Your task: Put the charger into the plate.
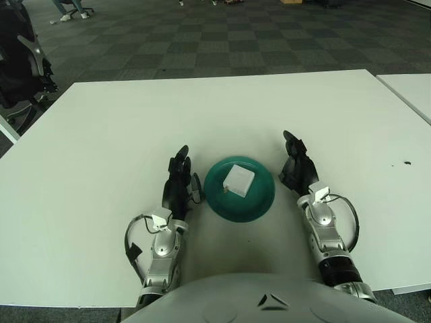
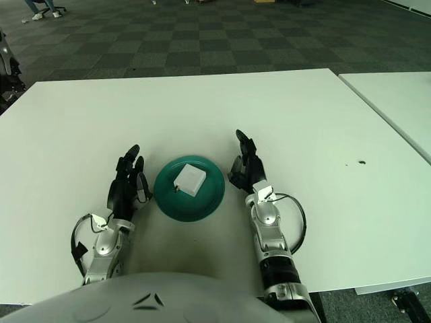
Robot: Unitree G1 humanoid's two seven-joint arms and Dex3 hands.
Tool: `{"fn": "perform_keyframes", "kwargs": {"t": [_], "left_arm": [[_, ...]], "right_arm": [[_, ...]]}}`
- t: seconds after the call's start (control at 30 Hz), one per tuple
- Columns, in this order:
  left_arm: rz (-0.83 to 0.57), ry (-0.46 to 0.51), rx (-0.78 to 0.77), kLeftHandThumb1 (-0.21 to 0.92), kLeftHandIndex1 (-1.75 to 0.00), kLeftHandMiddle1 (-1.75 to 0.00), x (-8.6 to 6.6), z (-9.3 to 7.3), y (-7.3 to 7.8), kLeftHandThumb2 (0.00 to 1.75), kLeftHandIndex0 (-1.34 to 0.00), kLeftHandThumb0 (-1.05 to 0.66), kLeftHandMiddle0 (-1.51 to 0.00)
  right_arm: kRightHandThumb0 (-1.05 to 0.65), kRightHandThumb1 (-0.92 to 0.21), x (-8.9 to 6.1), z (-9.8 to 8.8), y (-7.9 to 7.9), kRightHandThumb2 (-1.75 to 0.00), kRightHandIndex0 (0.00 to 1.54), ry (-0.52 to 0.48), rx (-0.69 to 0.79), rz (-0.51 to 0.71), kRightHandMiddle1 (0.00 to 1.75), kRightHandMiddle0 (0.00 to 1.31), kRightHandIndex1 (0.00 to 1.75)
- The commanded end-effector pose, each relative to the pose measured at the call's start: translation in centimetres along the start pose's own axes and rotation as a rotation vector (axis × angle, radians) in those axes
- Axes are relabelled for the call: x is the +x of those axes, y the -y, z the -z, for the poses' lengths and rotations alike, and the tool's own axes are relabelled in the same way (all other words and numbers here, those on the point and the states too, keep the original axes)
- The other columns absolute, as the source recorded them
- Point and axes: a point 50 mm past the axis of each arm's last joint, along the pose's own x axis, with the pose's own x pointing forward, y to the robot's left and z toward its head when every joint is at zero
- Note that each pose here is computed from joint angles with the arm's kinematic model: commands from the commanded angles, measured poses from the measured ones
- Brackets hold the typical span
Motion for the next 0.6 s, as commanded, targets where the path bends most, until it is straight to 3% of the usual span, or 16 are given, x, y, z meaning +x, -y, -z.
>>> {"fn": "perform_keyframes", "kwargs": {"t": [0.0, 0.57], "left_arm": [[-0.044, -0.109, 0.018, 0.92, -0.48, 0.0, -0.89, 1.91, -0.93, 1.03, 0.0, -0.87, -0.21], [-0.05, -0.124, 0.075, 0.92, -0.47, 0.0, -0.37, 2.79, -1.2, 1.03, 0.0, -0.87, -0.2]], "right_arm": [[-1.04, -0.92, -3.26, 4.86, 0.05, -1.11, 0.0, -0.259, -0.087, 0.012, 0.17, 0.0, 0.0], [-1.05, -0.92, -3.18, 5.72, -0.41, -1.11, 0.0, -0.309, -0.099, 0.052, 0.17, 0.0, 0.0]]}}
